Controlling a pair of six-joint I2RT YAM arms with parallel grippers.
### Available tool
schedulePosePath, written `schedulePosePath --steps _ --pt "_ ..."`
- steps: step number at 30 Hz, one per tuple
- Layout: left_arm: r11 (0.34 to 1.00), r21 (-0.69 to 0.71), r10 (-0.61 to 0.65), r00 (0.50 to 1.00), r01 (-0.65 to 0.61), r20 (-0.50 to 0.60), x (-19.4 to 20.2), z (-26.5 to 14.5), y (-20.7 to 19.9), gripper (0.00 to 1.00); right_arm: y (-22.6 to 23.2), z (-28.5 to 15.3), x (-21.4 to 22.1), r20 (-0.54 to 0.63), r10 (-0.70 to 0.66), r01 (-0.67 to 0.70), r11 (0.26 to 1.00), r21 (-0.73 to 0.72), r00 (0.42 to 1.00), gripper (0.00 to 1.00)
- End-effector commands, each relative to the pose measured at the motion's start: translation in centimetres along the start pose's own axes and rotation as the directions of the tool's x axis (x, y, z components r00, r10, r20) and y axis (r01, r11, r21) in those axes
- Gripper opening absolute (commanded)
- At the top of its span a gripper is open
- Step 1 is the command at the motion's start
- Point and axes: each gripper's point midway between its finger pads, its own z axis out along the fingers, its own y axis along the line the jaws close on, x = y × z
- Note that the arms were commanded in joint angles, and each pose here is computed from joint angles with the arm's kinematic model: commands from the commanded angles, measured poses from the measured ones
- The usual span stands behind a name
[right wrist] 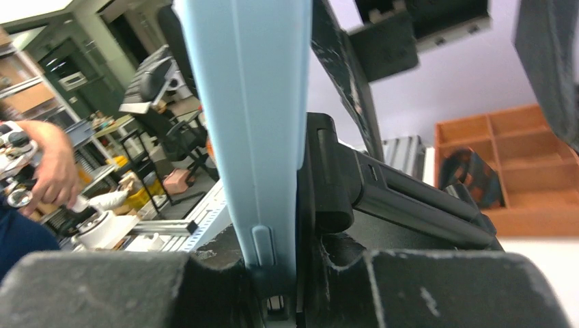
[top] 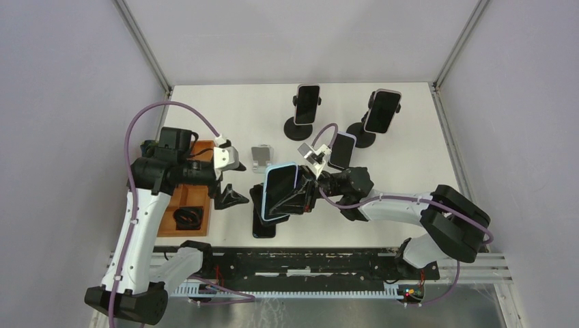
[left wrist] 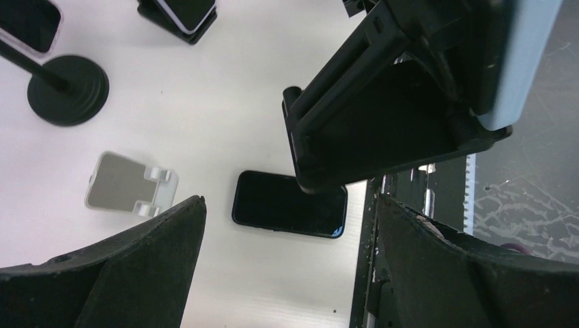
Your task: Remove the phone from the phone stand
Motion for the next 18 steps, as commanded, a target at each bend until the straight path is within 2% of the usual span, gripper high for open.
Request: schedulePosePath --steps 1,11,18 --pt "0.997 0.033 0.067 0.993 -0.07 0.099 -2.5 -0.2 -1.0 1.0 3.9 2.2 -3.8 0.084 -0.131 0.144 0.974 -0.173 0.988 0.0" --pt "0.994 0.027 0.102 0.979 -0.108 0.175 -6.0 -1.6 -2.1 0.99 2.8 4.7 -3.8 0.064 -0.116 0.126 0.977 -0.174 0.991 0.0" --pt "0.99 0.041 0.125 0.979 -0.133 0.161 -5.4 -1.6 -2.7 0.93 3.1 6.0 -4.8 0.082 -0.111 0.125 0.974 -0.191 0.99 0.0"
